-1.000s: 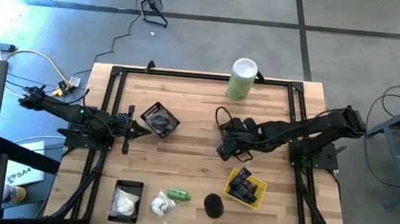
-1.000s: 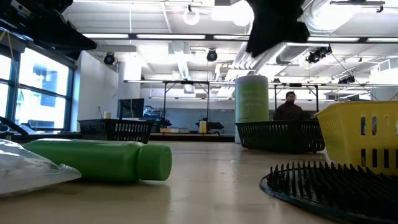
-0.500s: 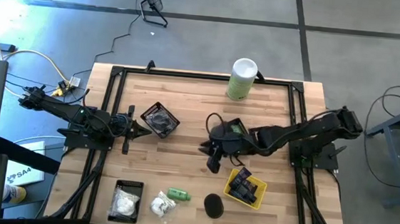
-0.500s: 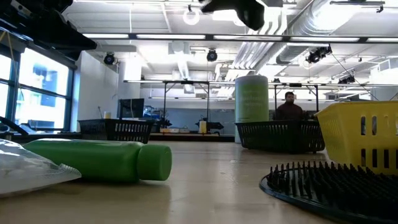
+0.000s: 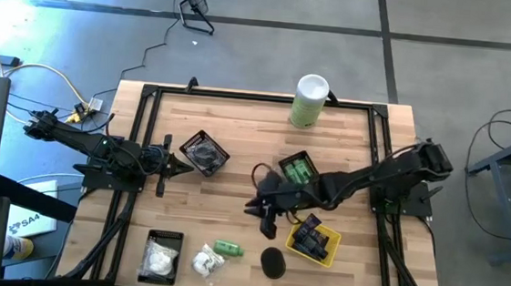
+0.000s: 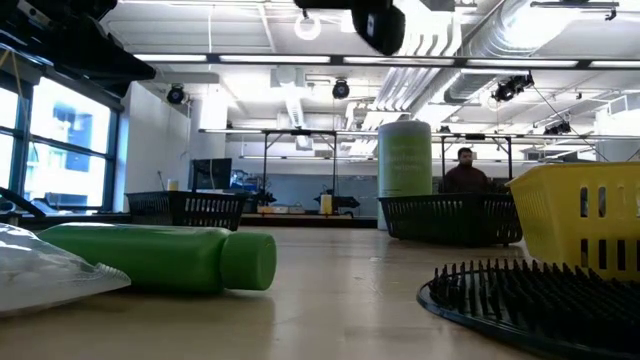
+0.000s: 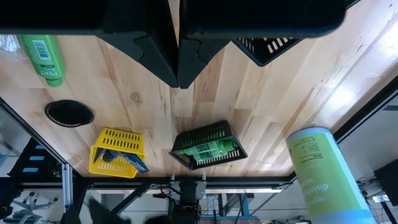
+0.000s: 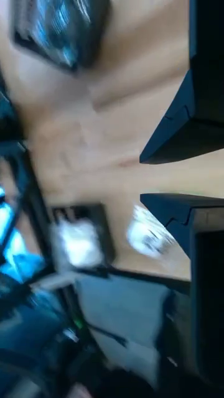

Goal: Pick & Place Travel size toiletries
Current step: Put the shampoo bottle into the top right black bin

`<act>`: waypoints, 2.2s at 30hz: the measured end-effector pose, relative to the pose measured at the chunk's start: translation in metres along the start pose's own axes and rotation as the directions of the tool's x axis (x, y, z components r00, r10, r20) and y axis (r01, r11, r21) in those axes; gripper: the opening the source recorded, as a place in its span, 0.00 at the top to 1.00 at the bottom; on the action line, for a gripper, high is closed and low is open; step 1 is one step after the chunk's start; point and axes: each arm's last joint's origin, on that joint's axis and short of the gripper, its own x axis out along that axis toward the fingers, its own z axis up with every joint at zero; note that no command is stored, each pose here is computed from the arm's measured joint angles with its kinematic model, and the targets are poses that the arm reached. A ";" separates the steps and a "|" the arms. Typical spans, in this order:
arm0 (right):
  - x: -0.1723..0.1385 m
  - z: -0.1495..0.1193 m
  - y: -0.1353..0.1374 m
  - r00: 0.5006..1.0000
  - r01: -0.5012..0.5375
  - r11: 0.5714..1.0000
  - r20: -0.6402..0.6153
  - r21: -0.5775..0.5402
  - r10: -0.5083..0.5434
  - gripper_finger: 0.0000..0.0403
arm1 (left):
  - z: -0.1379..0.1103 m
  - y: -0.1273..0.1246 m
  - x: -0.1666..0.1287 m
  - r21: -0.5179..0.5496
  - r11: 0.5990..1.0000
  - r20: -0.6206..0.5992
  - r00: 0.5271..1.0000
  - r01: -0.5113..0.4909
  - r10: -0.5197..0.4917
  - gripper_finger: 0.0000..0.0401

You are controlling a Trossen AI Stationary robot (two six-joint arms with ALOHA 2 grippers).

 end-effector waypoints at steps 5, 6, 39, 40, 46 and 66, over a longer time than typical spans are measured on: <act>0.019 -0.014 0.000 0.986 -0.123 0.992 -0.114 0.005 0.123 0.80 | 0.000 0.000 0.000 0.000 1.000 0.000 1.000 0.000 0.000 1.00; 0.022 -0.017 0.000 0.982 -0.140 0.990 -0.130 0.008 0.139 0.80 | 0.000 0.000 0.000 0.000 1.000 0.000 1.000 0.000 0.000 1.00; 0.054 -0.040 0.013 0.979 -0.186 0.980 -0.091 -0.062 0.180 0.80 | 0.000 0.000 0.000 -0.033 0.999 -0.001 1.000 0.005 -0.005 1.00; 0.050 -0.040 0.014 0.984 -0.162 0.980 -0.096 -0.116 0.151 0.81 | 0.000 0.000 0.000 -0.041 0.999 -0.001 1.000 0.006 -0.006 1.00; 0.024 -0.042 0.017 0.989 0.002 0.970 -0.141 -0.242 -0.037 0.92 | 0.000 -0.001 0.000 -0.049 0.998 -0.004 0.999 0.034 -0.034 1.00; -0.073 -0.067 -0.024 0.997 0.083 0.960 0.013 -0.267 -0.082 0.99 | -0.001 -0.016 0.040 -0.060 0.997 -0.040 0.998 0.045 -0.047 1.00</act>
